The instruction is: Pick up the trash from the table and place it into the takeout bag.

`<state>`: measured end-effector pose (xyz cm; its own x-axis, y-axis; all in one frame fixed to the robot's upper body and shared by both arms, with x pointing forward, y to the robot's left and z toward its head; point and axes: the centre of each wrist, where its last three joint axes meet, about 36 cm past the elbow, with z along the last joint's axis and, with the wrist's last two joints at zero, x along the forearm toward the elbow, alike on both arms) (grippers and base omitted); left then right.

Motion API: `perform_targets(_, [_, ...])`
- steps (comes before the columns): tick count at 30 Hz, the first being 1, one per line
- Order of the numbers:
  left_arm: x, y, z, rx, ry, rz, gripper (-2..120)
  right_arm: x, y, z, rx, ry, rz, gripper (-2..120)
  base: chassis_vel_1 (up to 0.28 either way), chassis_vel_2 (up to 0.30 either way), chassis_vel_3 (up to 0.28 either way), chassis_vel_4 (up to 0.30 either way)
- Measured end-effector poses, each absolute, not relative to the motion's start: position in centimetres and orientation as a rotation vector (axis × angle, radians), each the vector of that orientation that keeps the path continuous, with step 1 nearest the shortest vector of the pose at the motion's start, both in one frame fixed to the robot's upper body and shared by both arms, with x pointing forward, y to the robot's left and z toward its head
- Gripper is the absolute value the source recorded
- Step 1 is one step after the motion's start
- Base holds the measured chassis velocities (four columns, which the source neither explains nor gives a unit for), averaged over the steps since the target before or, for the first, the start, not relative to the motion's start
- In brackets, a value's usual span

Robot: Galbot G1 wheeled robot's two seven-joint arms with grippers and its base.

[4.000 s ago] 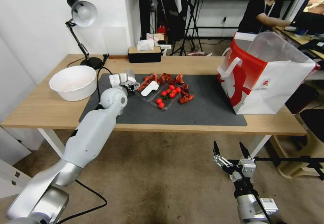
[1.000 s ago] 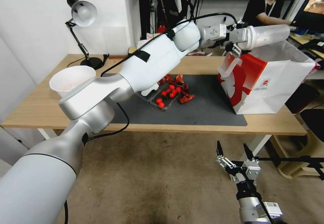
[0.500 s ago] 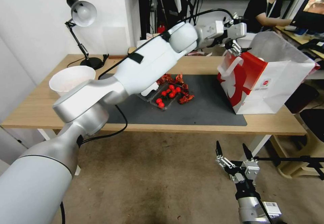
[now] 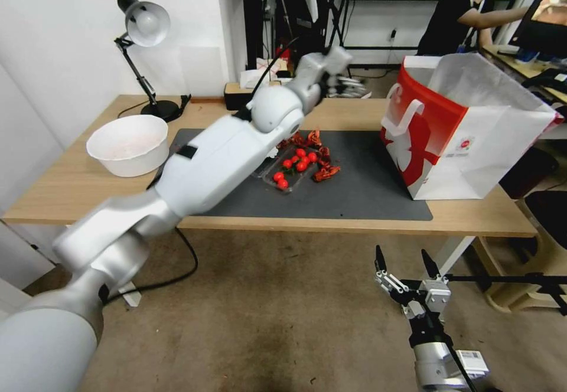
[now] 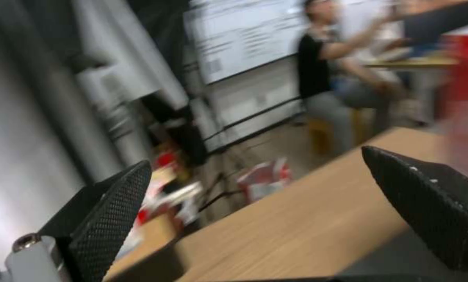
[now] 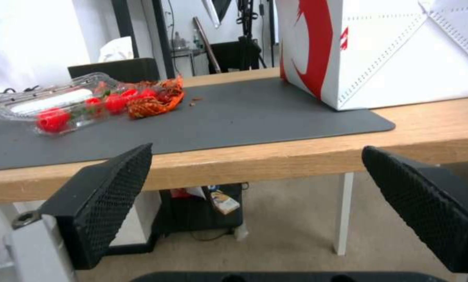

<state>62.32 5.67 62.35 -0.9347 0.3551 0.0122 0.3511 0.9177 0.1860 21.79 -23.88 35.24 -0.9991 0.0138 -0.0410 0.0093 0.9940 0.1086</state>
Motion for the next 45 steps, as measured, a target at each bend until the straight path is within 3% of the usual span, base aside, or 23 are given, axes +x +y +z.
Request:
perform_targets(6, [60.6, 9.7, 60.6, 0.333, 3.108, 0.205, 100, 21.7, -24.0, 35.3, 0.017, 3.097, 0.165, 100, 0.000, 0.000, 0.000, 0.000])
perform_targets(19, [56.2, 16.0, 57.3, 0.126, 3.146, 0.151, 100, 21.8, -23.8, 35.2, -0.002, 3.102, 0.166, 100, 0.000, 0.000, 0.000, 0.000])
perform_targets(45, [48.8, 20.4, 50.6, -0.087, 3.162, 0.162, 100, 21.7, -23.9, 35.3, -0.017, 3.101, 0.158, 100, 0.000, 0.000, 0.000, 0.000])
